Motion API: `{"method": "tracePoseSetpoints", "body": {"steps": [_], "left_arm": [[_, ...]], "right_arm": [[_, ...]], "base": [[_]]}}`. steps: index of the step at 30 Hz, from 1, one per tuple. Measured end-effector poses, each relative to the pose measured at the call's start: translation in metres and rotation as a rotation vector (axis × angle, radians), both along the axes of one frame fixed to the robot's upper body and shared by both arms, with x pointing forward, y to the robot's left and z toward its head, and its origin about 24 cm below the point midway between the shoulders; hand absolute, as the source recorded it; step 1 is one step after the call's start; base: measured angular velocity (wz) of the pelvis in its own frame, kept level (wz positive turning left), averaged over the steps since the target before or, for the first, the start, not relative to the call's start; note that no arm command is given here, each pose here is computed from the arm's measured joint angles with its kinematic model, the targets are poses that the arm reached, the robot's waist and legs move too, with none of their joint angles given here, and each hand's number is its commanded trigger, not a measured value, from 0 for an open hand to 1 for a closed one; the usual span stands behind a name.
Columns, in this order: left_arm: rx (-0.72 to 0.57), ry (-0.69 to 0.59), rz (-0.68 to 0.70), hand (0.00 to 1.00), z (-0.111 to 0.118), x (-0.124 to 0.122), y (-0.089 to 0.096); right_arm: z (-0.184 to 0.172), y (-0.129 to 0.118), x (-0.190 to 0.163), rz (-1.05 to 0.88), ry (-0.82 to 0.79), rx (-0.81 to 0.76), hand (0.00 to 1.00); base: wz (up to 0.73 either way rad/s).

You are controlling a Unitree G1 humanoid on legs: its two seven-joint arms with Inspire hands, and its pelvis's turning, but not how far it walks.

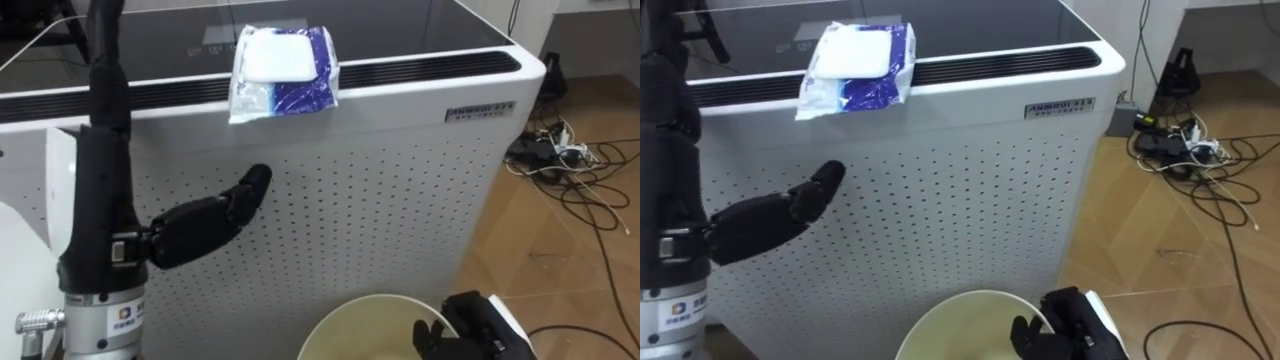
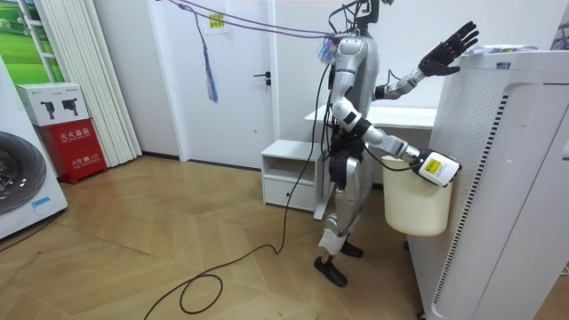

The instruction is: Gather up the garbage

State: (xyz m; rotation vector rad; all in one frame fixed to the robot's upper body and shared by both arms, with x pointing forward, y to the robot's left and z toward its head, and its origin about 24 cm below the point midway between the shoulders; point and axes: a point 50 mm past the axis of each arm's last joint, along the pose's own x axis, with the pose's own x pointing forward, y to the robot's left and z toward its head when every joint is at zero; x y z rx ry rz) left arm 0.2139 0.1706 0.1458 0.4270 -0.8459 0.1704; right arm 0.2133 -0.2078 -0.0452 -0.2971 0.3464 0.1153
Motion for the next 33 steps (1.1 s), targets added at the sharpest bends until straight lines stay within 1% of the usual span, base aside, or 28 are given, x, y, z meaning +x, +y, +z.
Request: {"method": "tracePoseSetpoints", "body": {"steps": [22, 28, 33], "left_arm": [[0.070, 0.047, -0.037, 0.00, 0.000, 0.002, -0.002], [0.111, 0.058, -0.038, 0.00, 0.000, 0.003, 0.001], [0.180, 0.083, -0.020, 0.00, 0.000, 0.004, 0.004]], "right_arm": [[0.001, -0.003, 0.000, 0.011, 0.004, -0.006, 1.00], [0.004, -0.007, 0.001, 0.034, 0.003, -0.024, 1.00], [0.006, -0.010, 0.001, 0.061, 0.005, -0.029, 1.00]], "base": [[-0.02], [-0.02], [-0.06]]}}
